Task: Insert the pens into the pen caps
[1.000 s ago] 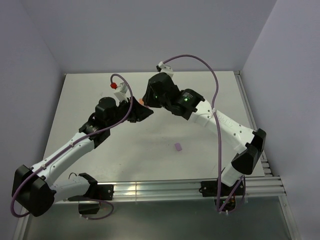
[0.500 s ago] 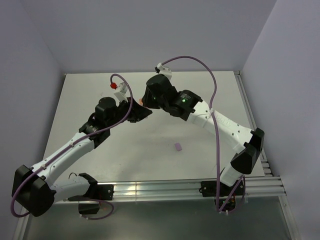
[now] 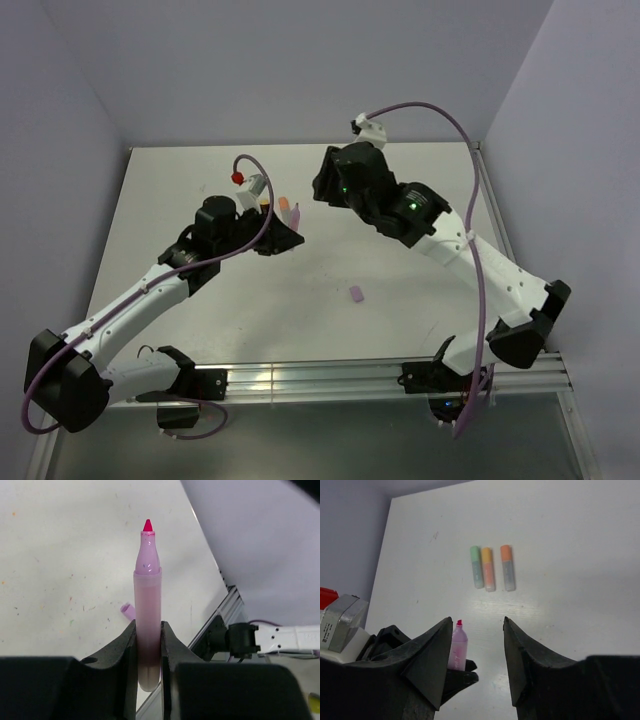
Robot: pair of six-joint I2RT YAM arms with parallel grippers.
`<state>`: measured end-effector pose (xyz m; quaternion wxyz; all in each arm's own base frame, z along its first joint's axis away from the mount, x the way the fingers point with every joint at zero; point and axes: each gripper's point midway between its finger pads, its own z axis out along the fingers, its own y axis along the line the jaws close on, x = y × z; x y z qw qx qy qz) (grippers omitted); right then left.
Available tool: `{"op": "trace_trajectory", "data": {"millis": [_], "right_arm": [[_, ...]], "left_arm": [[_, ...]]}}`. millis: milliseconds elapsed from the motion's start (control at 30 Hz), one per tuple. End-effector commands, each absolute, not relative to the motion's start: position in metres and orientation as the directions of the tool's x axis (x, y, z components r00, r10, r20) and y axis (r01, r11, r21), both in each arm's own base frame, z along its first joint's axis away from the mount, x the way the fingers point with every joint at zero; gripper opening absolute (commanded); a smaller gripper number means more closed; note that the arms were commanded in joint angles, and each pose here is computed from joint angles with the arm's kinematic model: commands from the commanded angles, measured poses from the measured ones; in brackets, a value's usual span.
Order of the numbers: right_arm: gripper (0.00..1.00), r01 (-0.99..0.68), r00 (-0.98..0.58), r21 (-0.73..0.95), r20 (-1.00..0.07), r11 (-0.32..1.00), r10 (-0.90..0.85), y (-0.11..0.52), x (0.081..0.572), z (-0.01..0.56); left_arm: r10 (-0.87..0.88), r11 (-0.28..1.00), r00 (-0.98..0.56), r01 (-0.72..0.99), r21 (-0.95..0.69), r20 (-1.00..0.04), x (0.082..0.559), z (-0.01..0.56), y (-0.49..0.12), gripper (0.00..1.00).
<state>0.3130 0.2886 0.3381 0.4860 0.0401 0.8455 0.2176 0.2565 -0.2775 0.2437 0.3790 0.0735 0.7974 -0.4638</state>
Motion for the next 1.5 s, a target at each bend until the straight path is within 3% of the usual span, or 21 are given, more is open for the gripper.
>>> {"op": "trace_trajectory", "data": {"millis": [0,200,333,533,600,733,900,1467], "right_arm": [[0.53,-0.109,-0.464,0.372,-0.839,0.922,0.283,0.25,0.308,0.35],[0.53,-0.089,-0.612,0.27,-0.774,0.959,0.162,0.224,0.279,0.257],[0.52,-0.09,-0.735,0.2,-0.674,0.976,0.071,0.208,0.246,0.171],[0.47,-0.069,-0.798,0.165,-0.601,0.984,0.045,0.192,0.22,0.124],[0.43,-0.092,-0.81,0.188,-0.585,0.978,0.036,0.198,0.213,0.119],[0.16,-0.101,-0.852,0.188,-0.523,0.977,0.013,0.212,0.198,0.095],[0.01,-0.062,-0.877,0.185,-0.479,0.981,0.035,0.224,0.191,0.065],[0.0,0.025,-0.906,0.098,-0.418,0.995,0.064,0.217,0.192,0.012]], "left_arm": [[-0.163,0.535,-0.687,0.542,-0.648,-0.708,0.242,0.253,-0.277,0.0],[-0.093,0.531,-0.66,0.6,-0.598,-0.745,0.231,0.266,-0.272,0.0],[-0.11,0.517,-0.629,0.625,-0.585,-0.769,0.23,0.277,-0.268,0.0],[-0.121,0.518,-0.621,0.626,-0.583,-0.774,0.231,0.277,-0.264,0.0],[-0.125,0.517,-0.621,0.625,-0.585,-0.774,0.231,0.276,-0.263,0.0],[-0.128,0.513,-0.623,0.624,-0.589,-0.772,0.231,0.276,-0.263,0.0],[-0.136,0.512,-0.624,0.62,-0.594,-0.769,0.232,0.274,-0.263,0.0],[-0.134,0.514,-0.625,0.62,-0.593,-0.769,0.232,0.271,-0.261,0.0]]}}
